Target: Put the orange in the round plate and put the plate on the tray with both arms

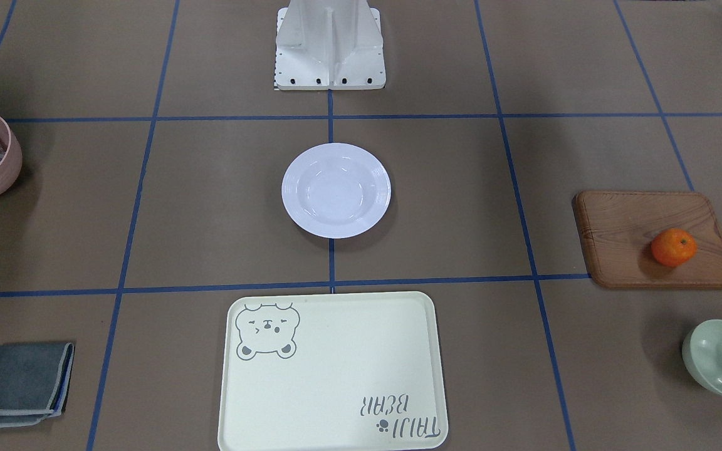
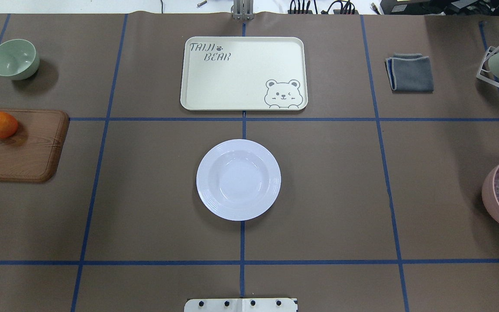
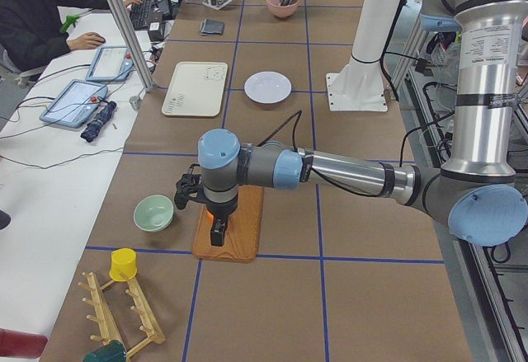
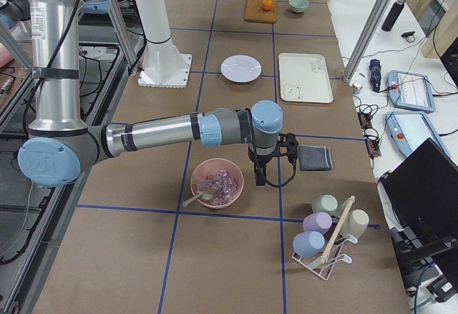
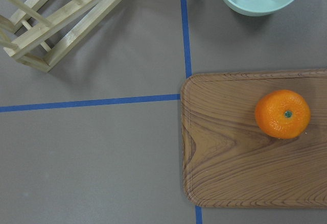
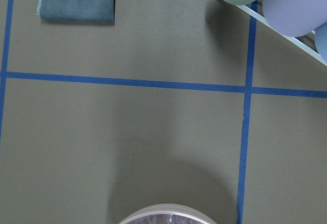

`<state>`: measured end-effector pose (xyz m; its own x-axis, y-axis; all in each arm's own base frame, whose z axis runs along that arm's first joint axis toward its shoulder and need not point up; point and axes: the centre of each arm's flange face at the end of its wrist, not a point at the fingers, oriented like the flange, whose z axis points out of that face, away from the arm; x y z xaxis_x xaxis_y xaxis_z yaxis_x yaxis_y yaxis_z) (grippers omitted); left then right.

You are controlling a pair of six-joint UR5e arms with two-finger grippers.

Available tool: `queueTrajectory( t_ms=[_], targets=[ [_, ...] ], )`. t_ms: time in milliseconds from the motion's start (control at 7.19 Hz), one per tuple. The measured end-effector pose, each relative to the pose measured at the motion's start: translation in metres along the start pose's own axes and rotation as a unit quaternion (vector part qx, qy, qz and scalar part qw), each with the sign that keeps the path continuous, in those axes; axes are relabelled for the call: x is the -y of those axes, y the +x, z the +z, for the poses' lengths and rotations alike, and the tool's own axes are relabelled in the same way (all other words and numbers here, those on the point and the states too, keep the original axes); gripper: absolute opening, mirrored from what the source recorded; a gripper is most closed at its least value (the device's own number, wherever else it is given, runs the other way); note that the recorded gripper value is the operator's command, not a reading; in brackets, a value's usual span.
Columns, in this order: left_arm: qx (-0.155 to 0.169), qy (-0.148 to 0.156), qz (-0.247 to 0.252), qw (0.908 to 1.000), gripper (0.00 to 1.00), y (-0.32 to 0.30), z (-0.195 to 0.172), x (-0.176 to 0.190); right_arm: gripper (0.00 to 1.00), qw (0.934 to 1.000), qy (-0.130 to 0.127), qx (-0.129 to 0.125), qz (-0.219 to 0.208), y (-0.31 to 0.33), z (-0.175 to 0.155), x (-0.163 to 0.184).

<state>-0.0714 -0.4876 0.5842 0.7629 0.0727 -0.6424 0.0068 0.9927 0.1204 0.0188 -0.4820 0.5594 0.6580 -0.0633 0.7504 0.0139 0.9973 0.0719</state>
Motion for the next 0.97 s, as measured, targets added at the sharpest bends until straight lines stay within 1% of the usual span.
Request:
queueTrajectory(
  t_ms=[417, 695, 834, 973],
  targets=[
    [-0.001, 0.018, 0.021, 0.9996, 0.99, 0.009, -0.005, 0.005, 1.00, 0.9998, 0.015, 0.000, -0.012, -0.012, -0.013, 0.017],
    [-0.004, 0.022, 0.046, 0.9987, 0.99, 0.031, -0.002, 0.021, 1.00, 0.9999, 0.013, 0.002, -0.009, -0.009, -0.011, 0.014],
    [-0.008, 0.020, 0.049, 0.9986, 0.99, 0.048, 0.004, 0.029, 1.00, 0.9999, 0.012, 0.002, -0.008, -0.007, -0.010, 0.012],
    [-0.015, 0.024, 0.034, 0.9990, 0.99, 0.075, 0.016, 0.036, 1.00, 0.9999, 0.011, 0.002, -0.007, -0.007, -0.010, 0.012]
  ],
)
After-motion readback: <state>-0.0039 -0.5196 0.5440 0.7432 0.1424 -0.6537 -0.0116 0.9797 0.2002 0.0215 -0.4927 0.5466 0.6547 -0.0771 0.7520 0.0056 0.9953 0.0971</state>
